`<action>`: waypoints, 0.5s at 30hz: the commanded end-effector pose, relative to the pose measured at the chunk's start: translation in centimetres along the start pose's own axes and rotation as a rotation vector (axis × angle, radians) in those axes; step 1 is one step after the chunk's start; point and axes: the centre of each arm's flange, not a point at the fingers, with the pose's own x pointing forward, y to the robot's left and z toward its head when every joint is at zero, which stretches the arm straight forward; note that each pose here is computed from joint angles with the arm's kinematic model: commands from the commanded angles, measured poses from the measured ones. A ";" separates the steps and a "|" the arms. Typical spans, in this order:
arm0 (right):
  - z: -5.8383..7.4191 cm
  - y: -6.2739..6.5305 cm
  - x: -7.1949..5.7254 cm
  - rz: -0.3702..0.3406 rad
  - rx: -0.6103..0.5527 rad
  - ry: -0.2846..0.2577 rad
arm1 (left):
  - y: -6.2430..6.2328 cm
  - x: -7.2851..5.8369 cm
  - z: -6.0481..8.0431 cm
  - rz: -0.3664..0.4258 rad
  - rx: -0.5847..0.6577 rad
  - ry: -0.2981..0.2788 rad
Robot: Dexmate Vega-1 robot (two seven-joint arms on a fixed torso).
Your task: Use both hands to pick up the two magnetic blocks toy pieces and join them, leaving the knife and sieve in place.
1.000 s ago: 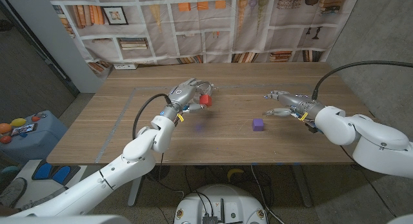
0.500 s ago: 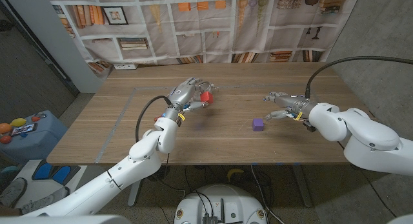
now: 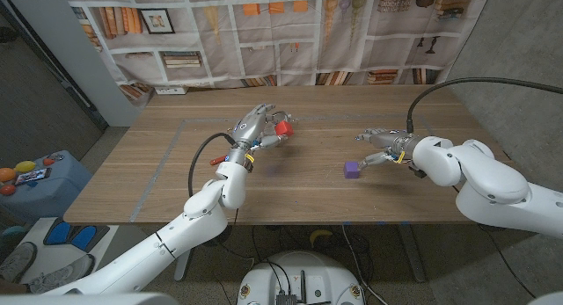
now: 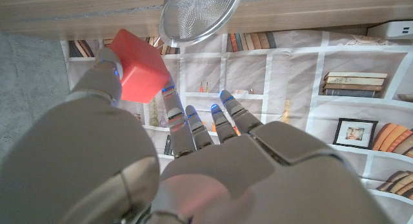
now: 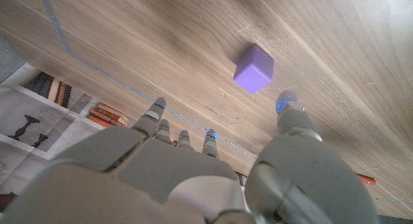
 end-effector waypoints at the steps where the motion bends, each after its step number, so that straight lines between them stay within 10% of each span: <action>1: 0.7 0.4 1.5 0.067 -0.036 0.014 | -0.8 0.0 0.4 0.028 -0.121 0.017; 15: 1.4 0.8 2.7 0.101 -0.081 0.022 | -1.3 -0.2 0.0 0.035 -0.260 0.047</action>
